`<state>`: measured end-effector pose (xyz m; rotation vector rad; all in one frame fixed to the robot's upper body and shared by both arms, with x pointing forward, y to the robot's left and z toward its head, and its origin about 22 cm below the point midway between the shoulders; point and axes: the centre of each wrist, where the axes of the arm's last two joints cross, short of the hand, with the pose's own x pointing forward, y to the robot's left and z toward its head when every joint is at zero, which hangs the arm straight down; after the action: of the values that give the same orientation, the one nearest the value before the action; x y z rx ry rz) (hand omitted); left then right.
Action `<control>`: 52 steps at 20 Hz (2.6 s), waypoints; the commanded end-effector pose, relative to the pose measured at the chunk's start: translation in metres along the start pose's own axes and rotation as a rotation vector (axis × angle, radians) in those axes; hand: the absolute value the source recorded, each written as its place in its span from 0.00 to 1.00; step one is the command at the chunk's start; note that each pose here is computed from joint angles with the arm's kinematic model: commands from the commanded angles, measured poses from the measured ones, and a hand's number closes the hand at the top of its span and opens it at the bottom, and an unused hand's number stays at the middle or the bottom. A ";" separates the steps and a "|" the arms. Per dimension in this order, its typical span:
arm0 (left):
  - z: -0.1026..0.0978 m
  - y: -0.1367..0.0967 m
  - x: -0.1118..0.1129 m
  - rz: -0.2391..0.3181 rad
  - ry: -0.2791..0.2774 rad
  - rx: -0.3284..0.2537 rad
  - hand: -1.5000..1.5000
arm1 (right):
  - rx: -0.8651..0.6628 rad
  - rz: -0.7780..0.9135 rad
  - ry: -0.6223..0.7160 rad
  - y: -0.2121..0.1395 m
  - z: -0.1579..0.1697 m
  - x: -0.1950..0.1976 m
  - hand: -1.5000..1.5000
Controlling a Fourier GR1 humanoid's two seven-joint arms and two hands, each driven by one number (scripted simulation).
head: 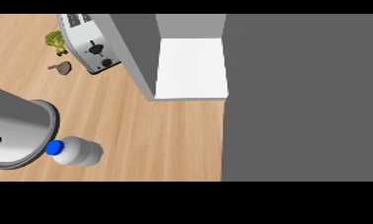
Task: Pick up the bottled water, place it into the cabinet and close the cabinet
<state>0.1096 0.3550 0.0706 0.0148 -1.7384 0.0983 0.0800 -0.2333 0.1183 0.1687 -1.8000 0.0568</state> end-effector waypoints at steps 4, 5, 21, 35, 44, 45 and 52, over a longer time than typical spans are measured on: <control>-0.014 0.014 -0.048 -0.009 0.066 0.001 0.00 | 0.013 0.019 -0.047 0.006 0.017 0.046 0.00; -0.026 0.015 -0.055 -0.024 0.064 0.019 0.00 | 0.006 0.018 -0.051 -0.001 0.012 0.018 0.00; -0.008 0.023 -0.180 -0.002 0.109 0.094 0.00 | 0.017 0.004 -0.046 -0.001 0.038 0.024 0.00; -0.015 0.007 -0.234 0.204 0.146 -0.051 0.00 | -0.004 0.010 -0.032 0.009 0.041 0.034 0.00; -0.036 -0.003 -0.246 0.299 0.104 0.079 1.00 | 0.015 -0.002 -0.033 0.007 0.048 0.020 0.00; -0.022 -0.024 -0.257 0.317 0.117 0.046 1.00 | 0.022 0.018 -0.014 0.007 0.050 0.023 0.00; -0.034 -0.003 -0.248 0.358 0.072 0.022 1.00 | 0.017 0.015 -0.019 0.005 0.052 0.008 0.00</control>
<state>0.1799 0.3454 -0.1651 -0.1639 -1.5764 0.3504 0.0292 -0.2367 0.1042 0.1594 -1.7863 0.0838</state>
